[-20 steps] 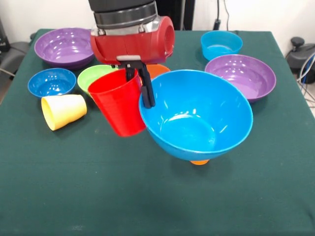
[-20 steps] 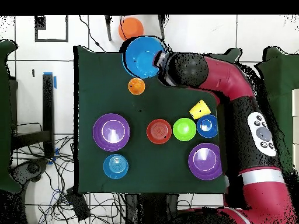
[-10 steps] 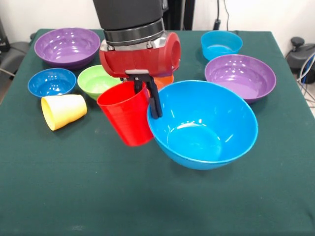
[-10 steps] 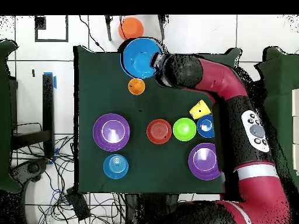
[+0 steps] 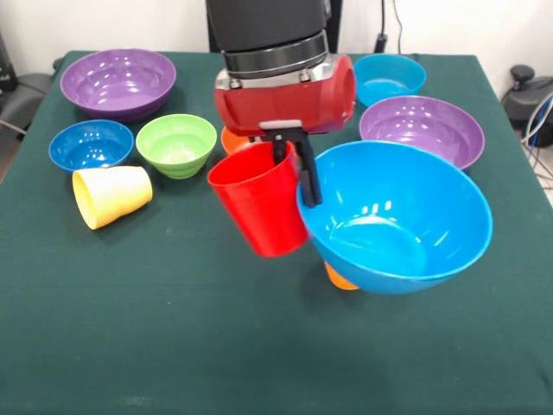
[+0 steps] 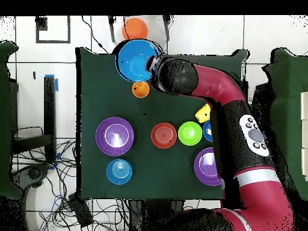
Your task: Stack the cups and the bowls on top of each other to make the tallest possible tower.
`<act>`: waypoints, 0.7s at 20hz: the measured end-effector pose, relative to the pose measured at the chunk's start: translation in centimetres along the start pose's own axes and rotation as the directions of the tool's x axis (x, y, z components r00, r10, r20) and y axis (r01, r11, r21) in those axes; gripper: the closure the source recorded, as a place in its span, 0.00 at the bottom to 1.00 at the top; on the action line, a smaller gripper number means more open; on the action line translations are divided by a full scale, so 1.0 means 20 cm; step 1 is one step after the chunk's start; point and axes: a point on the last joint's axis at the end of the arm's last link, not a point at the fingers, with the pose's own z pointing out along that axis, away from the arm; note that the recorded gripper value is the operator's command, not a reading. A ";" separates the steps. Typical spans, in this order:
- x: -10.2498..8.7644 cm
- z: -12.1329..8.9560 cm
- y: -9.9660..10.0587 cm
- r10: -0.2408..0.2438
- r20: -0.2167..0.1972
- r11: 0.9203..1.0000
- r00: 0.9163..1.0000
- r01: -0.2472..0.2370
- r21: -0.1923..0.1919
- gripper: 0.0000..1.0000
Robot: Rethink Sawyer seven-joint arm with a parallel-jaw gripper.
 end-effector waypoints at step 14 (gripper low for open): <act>0.18 -0.02 0.06 0.033 -0.027 0.999 0.999 -0.034 -0.042 1.00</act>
